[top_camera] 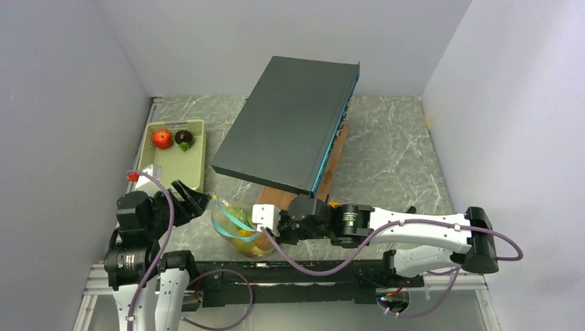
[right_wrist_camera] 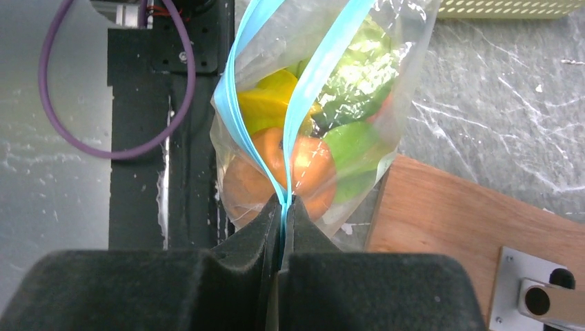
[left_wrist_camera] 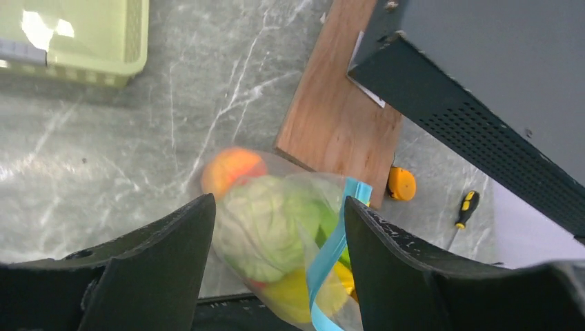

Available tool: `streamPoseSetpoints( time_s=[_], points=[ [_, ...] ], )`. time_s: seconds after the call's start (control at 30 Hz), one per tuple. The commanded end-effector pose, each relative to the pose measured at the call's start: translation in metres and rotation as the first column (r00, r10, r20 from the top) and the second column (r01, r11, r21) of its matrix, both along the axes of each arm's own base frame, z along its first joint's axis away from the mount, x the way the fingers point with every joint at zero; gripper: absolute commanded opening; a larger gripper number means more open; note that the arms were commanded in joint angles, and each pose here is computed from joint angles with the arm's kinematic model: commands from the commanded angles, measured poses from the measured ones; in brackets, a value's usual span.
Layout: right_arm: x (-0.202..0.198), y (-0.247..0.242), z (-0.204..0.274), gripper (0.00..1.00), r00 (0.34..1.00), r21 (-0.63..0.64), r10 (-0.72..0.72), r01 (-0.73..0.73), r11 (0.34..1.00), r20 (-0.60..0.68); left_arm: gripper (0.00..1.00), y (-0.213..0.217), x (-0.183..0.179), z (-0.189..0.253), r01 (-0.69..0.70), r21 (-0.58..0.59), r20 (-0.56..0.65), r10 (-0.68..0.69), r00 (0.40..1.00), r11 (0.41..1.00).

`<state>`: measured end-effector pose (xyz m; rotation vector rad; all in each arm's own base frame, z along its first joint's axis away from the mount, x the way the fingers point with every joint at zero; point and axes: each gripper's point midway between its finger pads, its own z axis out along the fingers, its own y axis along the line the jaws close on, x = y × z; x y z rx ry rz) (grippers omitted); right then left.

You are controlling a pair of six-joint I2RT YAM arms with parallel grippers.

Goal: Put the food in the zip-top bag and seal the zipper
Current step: Zip the zipper food storage bag at the center of the board.

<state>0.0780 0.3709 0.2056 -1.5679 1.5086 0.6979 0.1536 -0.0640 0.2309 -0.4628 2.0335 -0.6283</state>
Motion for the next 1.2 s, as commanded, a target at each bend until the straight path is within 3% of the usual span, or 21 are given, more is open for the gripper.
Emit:
streamPoseSetpoints(
  time_s=[0.0,0.13,0.23,0.3,0.33,0.4,0.47,0.53,0.6,0.7,0.77,0.97,1.17],
  points=[
    [-0.001,-0.012,0.014,0.00,0.991,0.045,0.120,-0.122,0.991,0.053,0.77,-0.013,0.006,0.044,0.155,0.161,0.265,-0.194,0.945,0.975],
    [0.002,-0.022,0.016,0.00,0.986,0.055,0.152,-0.155,0.986,0.061,0.79,-0.030,0.008,0.042,0.318,0.266,0.298,-0.391,0.871,0.910],
    [0.010,-0.030,0.013,0.00,0.991,0.032,0.125,-0.127,0.991,0.044,0.81,-0.036,0.008,0.041,0.366,0.294,0.312,-0.450,0.837,0.883],
    [0.014,-0.033,0.011,0.00,0.993,0.015,0.113,-0.114,0.993,0.032,0.82,-0.048,0.006,0.053,0.419,0.333,0.396,-0.529,0.751,0.845],
    [0.015,-0.034,0.011,0.00,0.994,0.013,0.108,-0.109,0.994,0.030,0.81,-0.048,0.011,0.059,0.397,0.329,0.436,-0.511,0.741,0.857],
    [0.017,-0.034,0.011,0.00,0.994,0.009,0.105,-0.105,0.994,0.029,0.73,-0.033,0.029,0.062,0.278,0.221,0.448,-0.351,0.823,0.935],
    [0.019,-0.034,0.012,0.00,0.995,0.001,0.100,-0.100,0.995,0.029,0.72,-0.031,0.031,0.058,0.271,0.158,0.389,-0.312,0.867,0.950],
    [0.021,-0.034,0.014,0.00,0.995,-0.002,0.095,-0.095,0.995,0.037,0.64,-0.026,0.034,0.044,0.223,0.055,0.258,-0.230,0.938,0.973],
    [0.024,-0.033,0.016,0.00,0.995,-0.004,0.087,-0.087,0.996,0.050,0.62,-0.022,0.032,0.029,0.178,-0.026,0.111,-0.174,0.978,0.984],
    [0.026,-0.031,0.016,0.00,0.995,-0.013,0.085,-0.084,0.996,0.055,0.57,-0.029,0.028,0.013,0.179,-0.125,-0.046,-0.185,0.982,0.976],
    [0.027,-0.030,0.016,0.00,0.995,-0.022,0.086,-0.085,0.996,0.057,0.56,-0.036,0.028,0.008,0.190,-0.188,-0.086,-0.209,0.974,0.964],
    [0.032,-0.033,0.018,0.00,0.994,-0.021,0.066,-0.065,0.998,0.083,0.61,-0.047,0.032,-0.003,0.229,-0.262,-0.056,-0.252,0.966,0.937],
    [0.034,-0.034,0.014,0.00,0.997,-0.028,0.037,-0.035,0.999,0.065,0.53,-0.057,0.029,-0.014,0.240,-0.357,-0.063,-0.279,0.958,0.903]
  ],
)
